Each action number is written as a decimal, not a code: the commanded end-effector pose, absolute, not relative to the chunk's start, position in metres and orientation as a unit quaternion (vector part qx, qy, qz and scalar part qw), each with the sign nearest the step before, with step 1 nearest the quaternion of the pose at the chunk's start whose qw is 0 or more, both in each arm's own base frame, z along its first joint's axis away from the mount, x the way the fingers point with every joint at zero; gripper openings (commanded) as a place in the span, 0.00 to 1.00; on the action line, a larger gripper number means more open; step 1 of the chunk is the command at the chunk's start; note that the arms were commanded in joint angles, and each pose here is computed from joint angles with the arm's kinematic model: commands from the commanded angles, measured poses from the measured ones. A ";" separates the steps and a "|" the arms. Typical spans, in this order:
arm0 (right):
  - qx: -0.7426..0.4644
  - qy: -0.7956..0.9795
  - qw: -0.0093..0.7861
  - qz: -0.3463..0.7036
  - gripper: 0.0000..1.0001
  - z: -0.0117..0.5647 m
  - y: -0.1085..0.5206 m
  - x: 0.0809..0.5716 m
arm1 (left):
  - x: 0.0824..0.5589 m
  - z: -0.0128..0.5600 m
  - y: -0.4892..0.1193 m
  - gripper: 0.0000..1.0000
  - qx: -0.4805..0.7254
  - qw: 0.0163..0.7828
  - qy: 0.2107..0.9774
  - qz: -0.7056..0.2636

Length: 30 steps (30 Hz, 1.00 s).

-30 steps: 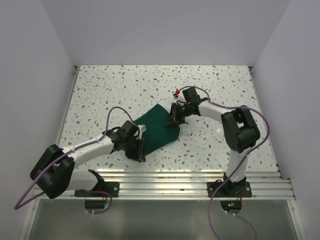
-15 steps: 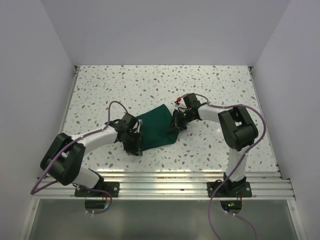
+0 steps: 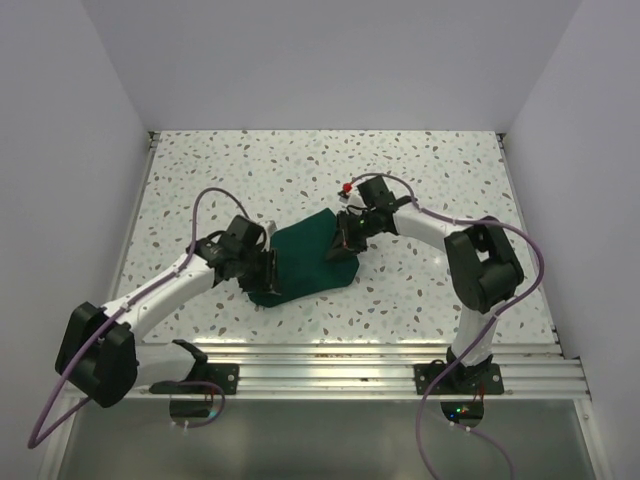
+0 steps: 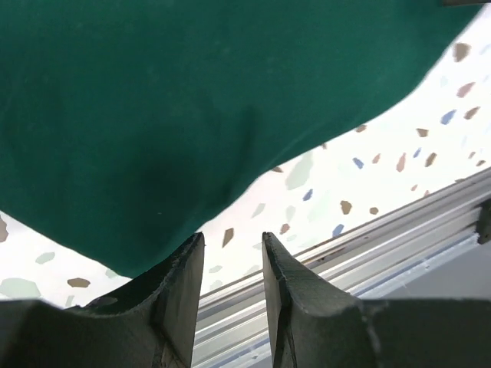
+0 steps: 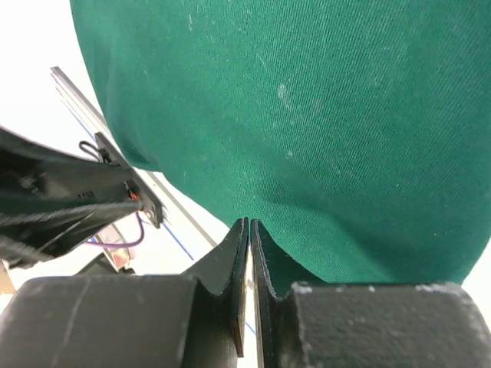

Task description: Prepare the surgical pack

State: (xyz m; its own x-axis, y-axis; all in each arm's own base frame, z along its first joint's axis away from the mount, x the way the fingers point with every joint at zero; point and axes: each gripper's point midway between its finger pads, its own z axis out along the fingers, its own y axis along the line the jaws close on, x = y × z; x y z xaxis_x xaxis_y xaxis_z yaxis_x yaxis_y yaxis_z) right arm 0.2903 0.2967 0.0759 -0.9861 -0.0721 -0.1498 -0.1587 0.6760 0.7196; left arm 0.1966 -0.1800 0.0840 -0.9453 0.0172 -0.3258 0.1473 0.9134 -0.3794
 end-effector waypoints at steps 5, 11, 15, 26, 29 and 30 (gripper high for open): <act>-0.043 0.924 0.044 0.377 0.08 0.051 0.278 0.281 | 0.182 0.036 -0.137 0.38 -0.026 0.105 0.983 -0.145; -0.002 0.932 0.028 0.362 0.08 0.020 0.254 0.274 | 0.192 0.025 -0.121 0.36 -0.068 0.092 0.982 -0.147; 0.004 0.930 0.023 0.368 0.08 0.018 0.256 0.273 | 0.211 0.027 -0.131 0.31 -0.072 0.091 0.979 -0.165; -0.025 0.925 0.074 0.371 0.09 0.076 0.257 0.294 | 0.249 0.079 -0.134 0.38 -0.047 0.176 0.967 -0.180; -0.045 0.922 0.087 0.374 0.11 0.094 0.261 0.300 | 0.248 0.069 -0.139 0.36 -0.047 0.159 0.967 -0.192; -0.053 0.925 0.077 0.367 0.11 0.096 0.262 0.295 | 0.245 0.067 -0.140 0.35 -0.048 0.155 0.967 -0.196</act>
